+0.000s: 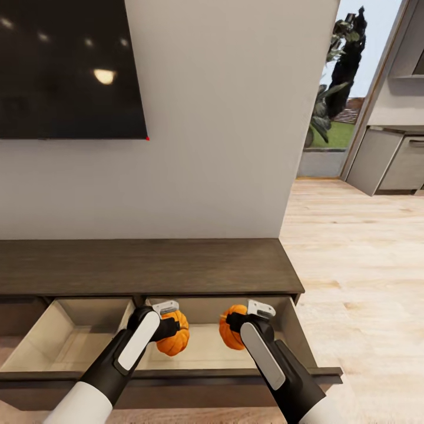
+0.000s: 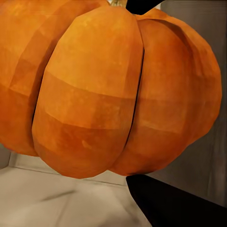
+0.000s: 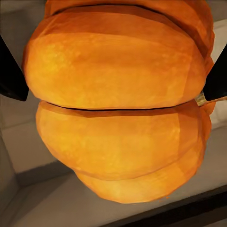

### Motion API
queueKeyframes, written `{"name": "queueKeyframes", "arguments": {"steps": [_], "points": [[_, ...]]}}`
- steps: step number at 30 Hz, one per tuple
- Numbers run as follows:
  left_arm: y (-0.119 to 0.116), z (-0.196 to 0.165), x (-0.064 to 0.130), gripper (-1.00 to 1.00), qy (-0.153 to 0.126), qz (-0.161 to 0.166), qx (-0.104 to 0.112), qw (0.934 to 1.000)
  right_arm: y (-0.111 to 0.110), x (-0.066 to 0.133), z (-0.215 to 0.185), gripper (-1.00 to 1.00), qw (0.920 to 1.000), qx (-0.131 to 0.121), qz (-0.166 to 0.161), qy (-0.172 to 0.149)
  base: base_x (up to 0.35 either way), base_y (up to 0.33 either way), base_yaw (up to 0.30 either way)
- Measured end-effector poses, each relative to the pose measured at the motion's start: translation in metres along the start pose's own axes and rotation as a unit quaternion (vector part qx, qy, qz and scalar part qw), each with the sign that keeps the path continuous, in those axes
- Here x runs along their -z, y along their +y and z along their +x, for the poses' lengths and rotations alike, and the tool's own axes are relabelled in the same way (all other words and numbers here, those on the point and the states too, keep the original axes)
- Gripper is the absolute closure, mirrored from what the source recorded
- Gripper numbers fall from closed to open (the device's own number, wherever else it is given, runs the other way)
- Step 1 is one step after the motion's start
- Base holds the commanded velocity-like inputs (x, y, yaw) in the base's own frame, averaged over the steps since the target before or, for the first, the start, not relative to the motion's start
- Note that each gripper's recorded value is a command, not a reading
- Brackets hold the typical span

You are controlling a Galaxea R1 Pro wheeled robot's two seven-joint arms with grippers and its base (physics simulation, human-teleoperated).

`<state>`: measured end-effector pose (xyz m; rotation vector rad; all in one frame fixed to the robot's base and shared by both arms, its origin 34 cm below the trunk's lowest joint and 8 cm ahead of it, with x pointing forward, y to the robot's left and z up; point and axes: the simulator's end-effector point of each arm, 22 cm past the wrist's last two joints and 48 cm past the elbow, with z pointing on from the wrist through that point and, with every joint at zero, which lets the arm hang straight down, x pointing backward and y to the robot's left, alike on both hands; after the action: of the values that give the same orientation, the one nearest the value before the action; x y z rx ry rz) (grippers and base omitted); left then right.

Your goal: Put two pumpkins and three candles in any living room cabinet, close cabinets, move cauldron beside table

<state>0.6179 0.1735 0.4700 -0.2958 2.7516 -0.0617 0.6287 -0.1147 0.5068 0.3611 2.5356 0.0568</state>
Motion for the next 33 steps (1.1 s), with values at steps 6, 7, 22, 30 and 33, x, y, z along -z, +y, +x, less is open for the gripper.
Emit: {"name": "queueKeyframes", "arguments": {"steps": [6, 7, 22, 30, 33], "points": [[0.000, 0.002, -0.004, 1.00, -0.002, 0.000, 0.000, 1.0000, -0.015, -0.006, -0.005, 1.00, 0.9997, -0.024, 0.009, -0.001, 0.000, 0.000, 0.000], [0.000, 0.002, -0.004, 1.00, -0.004, 0.000, 0.001, 1.0000, -0.017, -0.006, -0.006, 1.00, 0.9996, -0.027, 0.010, -0.001, 0.000, 0.000, 0.000], [-0.009, 0.014, -0.029, 1.00, -0.033, 0.000, -0.008, 0.9994, -0.047, -0.034, 0.007, 1.00, 0.9980, -0.055, 0.029, -0.014, 0.000, 0.000, 0.000], [-0.010, 0.013, -0.031, 1.00, -0.041, 0.004, -0.005, 0.9992, -0.049, -0.040, 0.012, 1.00, 0.9979, -0.056, 0.030, -0.014, 0.000, 0.000, 0.000], [-0.010, 0.014, -0.031, 1.00, -0.041, 0.004, -0.005, 0.9992, -0.048, -0.040, 0.013, 1.00, 0.9979, -0.056, 0.030, -0.013, 0.000, 0.000, 0.000]]}}
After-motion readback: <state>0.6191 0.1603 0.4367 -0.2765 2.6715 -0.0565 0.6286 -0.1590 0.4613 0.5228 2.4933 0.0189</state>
